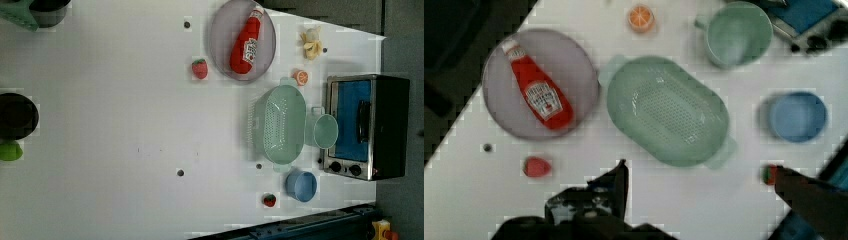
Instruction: Drag strainer left to right.
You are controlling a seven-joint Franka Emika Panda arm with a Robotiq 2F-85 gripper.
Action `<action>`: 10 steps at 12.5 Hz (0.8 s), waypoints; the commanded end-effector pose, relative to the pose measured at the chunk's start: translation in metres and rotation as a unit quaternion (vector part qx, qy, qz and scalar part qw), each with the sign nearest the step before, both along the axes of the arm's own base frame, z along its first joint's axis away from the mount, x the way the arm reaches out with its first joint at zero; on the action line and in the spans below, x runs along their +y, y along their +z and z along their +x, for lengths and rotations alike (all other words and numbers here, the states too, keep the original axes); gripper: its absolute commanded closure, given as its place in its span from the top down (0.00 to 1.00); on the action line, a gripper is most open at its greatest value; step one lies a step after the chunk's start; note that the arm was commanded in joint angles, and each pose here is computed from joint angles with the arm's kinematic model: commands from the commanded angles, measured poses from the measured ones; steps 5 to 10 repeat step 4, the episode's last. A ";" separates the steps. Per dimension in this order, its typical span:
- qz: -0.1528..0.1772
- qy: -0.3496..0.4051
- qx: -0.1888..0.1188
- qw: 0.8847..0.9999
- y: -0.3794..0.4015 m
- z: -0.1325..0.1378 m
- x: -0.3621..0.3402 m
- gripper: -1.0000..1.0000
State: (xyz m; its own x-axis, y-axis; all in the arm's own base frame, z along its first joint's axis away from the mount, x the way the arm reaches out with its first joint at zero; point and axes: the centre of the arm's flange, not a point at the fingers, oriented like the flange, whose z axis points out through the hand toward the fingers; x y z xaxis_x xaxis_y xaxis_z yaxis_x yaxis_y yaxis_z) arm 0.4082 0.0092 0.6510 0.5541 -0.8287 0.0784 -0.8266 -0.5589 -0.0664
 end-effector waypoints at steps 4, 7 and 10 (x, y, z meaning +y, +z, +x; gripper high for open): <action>0.011 0.019 0.124 0.992 -0.056 0.005 -0.028 1.00; 0.011 0.019 0.124 0.992 -0.056 0.005 -0.028 1.00; 0.011 0.019 0.124 0.992 -0.056 0.005 -0.028 1.00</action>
